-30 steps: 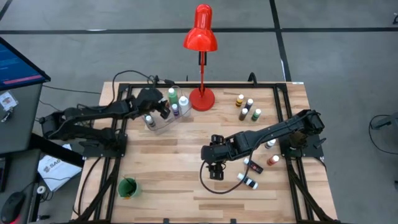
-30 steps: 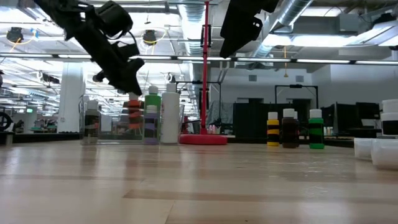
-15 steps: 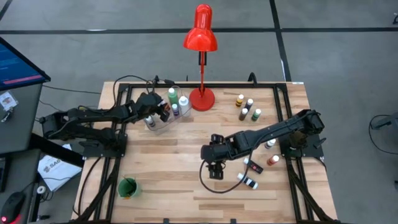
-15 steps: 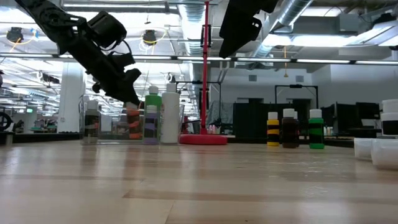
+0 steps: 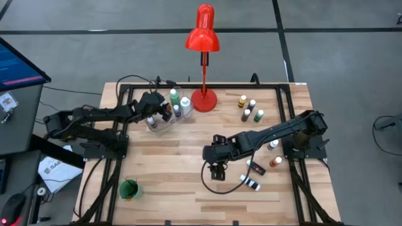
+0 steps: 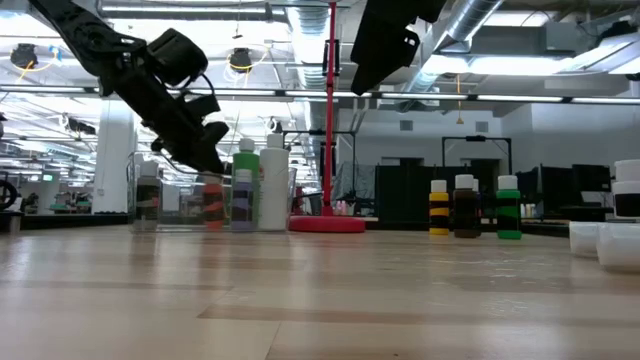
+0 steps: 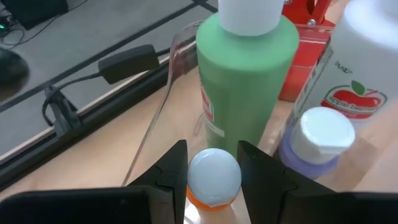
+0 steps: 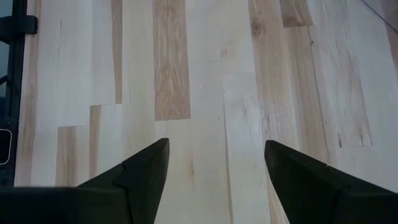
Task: Pick & Place Paint Supplies
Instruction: Put the orange paint bottle into the transparent bin, then put the black paint bottle into the transparent bin
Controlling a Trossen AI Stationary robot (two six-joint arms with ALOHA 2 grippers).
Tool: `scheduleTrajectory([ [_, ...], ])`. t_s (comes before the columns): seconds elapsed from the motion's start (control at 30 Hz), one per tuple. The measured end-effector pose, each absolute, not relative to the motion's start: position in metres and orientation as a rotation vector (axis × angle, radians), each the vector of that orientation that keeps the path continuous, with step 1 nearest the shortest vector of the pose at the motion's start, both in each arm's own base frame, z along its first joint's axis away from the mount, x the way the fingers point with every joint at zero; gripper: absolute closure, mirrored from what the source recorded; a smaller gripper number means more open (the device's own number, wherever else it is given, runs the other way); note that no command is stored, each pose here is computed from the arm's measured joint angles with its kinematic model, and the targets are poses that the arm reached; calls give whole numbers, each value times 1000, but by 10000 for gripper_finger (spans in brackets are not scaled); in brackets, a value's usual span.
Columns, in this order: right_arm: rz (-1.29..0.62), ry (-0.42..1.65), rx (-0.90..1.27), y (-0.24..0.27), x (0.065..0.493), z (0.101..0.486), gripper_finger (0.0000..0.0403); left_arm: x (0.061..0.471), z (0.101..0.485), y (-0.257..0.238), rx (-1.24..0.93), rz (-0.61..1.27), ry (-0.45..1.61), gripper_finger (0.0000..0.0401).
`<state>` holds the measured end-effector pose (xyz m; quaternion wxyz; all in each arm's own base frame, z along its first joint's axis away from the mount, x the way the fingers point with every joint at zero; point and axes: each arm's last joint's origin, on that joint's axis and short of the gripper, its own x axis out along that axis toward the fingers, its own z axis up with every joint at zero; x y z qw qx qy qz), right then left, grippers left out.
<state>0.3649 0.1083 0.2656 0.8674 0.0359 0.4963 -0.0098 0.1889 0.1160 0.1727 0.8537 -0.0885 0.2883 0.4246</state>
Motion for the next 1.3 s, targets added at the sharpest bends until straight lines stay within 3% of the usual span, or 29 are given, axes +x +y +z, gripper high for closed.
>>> scheduleTrajectory([
  [0.27, -20, 1039, 76, 108, 365, 266, 143, 188, 174, 115, -188, 890, 598, 292],
  [0.6, -20, 1039, 76, 108, 365, 266, 143, 189, 176, 116, -189, 882, 573, 219],
  [0.83, -20, 1039, 75, 108, 365, 266, 143, 189, 178, 116, -186, 881, 557, 194],
  [1.07, -46, 1052, 111, 108, 364, 265, 143, 184, 204, 106, -155, 825, 437, 172],
  [1.3, -227, 1223, 250, 102, 345, 261, 143, 169, 243, 82, -150, 750, 215, 157],
])
